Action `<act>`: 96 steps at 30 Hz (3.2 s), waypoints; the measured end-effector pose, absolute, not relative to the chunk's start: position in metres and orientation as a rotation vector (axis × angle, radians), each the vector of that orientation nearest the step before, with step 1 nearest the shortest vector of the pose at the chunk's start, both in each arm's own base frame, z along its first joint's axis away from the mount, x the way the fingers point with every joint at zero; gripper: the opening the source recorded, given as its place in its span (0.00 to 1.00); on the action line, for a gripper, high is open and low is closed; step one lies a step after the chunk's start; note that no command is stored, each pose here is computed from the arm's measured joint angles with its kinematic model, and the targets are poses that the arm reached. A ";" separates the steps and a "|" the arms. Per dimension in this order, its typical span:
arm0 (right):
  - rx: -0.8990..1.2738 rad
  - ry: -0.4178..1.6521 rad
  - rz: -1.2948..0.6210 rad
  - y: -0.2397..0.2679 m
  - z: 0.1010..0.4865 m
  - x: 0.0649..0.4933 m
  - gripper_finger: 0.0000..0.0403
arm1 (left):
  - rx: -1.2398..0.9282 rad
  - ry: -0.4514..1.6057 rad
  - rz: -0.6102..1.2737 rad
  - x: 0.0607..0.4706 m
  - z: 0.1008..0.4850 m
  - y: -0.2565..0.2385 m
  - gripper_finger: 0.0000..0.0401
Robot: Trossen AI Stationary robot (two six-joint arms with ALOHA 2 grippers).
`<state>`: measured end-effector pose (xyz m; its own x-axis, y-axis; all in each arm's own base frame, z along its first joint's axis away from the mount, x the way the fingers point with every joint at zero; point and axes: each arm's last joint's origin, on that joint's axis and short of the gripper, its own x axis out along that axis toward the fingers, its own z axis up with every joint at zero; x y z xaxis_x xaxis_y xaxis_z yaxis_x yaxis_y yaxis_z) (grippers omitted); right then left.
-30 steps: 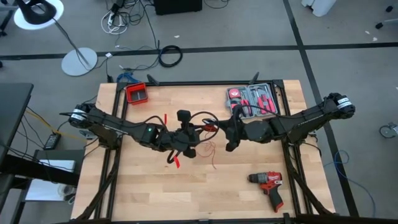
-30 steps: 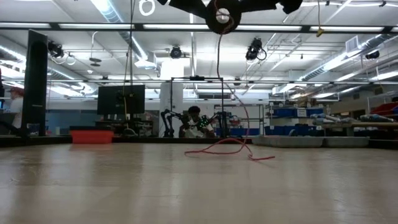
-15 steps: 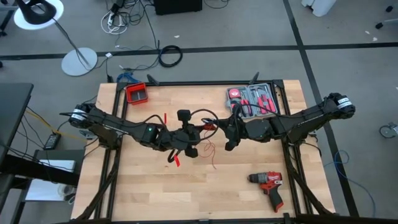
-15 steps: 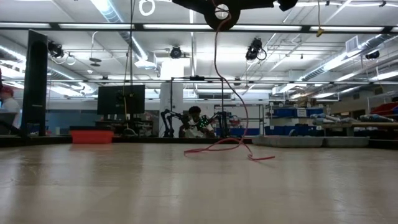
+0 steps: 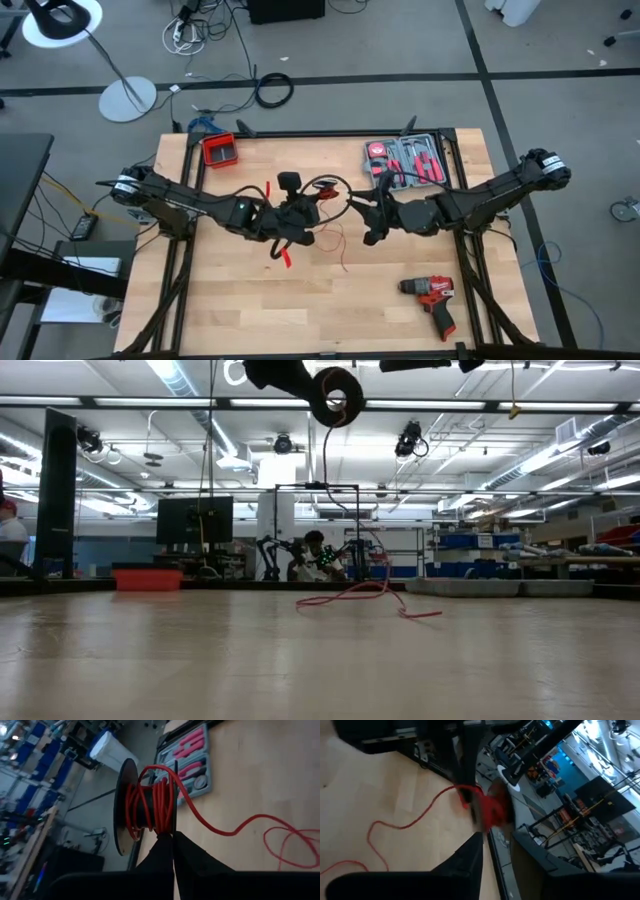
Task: Coil cords
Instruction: Uncoil the red wire from the black spool
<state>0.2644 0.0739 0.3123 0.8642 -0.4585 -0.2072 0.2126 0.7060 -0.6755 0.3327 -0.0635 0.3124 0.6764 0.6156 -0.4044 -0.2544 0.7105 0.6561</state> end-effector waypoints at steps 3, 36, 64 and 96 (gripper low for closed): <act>-0.628 0.387 -0.324 0.075 0.308 0.264 0.23 | 0.608 0.657 0.550 0.332 0.313 -0.063 0.00; -0.003 0.240 -0.005 0.034 0.257 0.291 0.22 | 0.532 0.506 0.637 0.340 0.327 -0.062 0.00; 0.098 0.148 0.070 0.022 0.257 0.303 0.20 | 0.532 0.506 0.654 0.340 0.327 -0.062 0.00; -0.160 0.396 -0.409 0.003 0.284 0.235 0.00 | 0.572 0.554 0.620 0.336 0.322 -0.068 0.00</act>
<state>0.2353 0.0026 0.2837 0.8424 -0.4166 -0.3417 0.3552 0.9062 -0.2293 0.3356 -0.0681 0.3223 0.6826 0.6654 -0.3022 -0.3746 0.6736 0.6372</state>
